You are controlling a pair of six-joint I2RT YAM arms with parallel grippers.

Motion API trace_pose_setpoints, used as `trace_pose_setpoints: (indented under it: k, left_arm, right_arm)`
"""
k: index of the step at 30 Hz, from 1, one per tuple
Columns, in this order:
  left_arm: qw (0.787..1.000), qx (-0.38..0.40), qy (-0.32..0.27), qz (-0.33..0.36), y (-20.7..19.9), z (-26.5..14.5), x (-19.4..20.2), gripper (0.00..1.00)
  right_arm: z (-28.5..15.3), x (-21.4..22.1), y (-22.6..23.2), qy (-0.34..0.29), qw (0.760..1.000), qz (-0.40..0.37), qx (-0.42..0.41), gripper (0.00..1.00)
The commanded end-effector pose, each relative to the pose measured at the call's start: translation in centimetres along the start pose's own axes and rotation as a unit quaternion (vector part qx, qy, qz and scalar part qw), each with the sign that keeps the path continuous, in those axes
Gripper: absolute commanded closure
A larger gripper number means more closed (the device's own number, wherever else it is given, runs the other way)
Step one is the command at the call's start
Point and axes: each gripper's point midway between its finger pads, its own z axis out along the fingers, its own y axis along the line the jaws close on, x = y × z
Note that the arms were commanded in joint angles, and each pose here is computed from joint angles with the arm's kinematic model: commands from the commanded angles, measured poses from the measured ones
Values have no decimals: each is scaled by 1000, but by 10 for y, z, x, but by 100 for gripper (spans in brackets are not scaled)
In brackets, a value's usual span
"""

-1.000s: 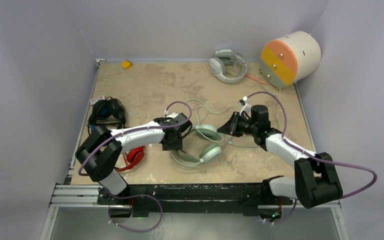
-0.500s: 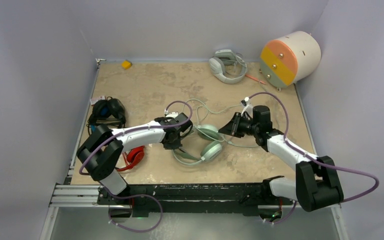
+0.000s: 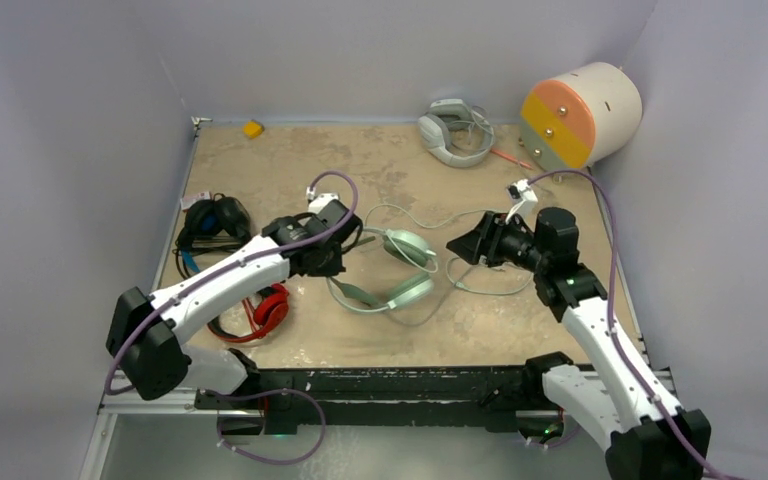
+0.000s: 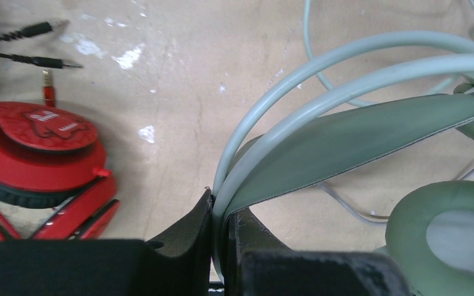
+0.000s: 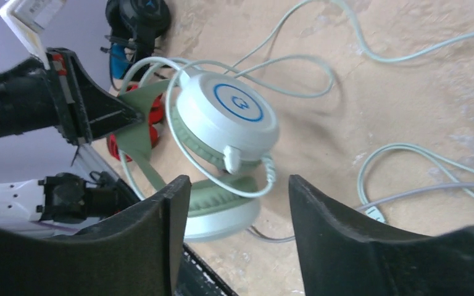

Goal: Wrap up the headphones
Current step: Pick up the headphones from the center of the board.

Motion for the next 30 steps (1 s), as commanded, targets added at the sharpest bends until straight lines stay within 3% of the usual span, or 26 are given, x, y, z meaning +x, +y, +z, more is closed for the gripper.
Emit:
trace_pose_setpoints:
  k: [1,9,13,16,19,24,27,30]
  left_arm:
    - [998,12,-47,-28,20,-31,-41,100]
    - [987,90,-120,-57,46,-109,-77,100]
    - [982,154,-106,-31,34,-143,-74,100]
    - [969,230,-94,-8,15,-166,-66,100]
    - [952,297,-78,14,-1,-186,-55,100]
    - [909,410,-57,54,-27,-221,-40,100]
    - [881,465,-52,69,-39,-239,-35,100]
    - [868,487,-51,77,-43,-249,-34,100]
  right_arm:
    - [-19,-12,-4,-21,998,-33,48,35]
    - [-34,-15,-3,-60,993,-85,54,26]
    - [-36,-18,5,-83,991,-105,30,20]
    - [-35,-22,6,-100,987,-123,20,10]
    - [-30,-27,9,-124,981,-151,-2,6]
    - [-26,-13,46,-96,974,-164,-124,1]
    - [-30,4,79,-39,953,-176,-244,1]
    - [-34,8,91,-44,935,-188,-299,1]
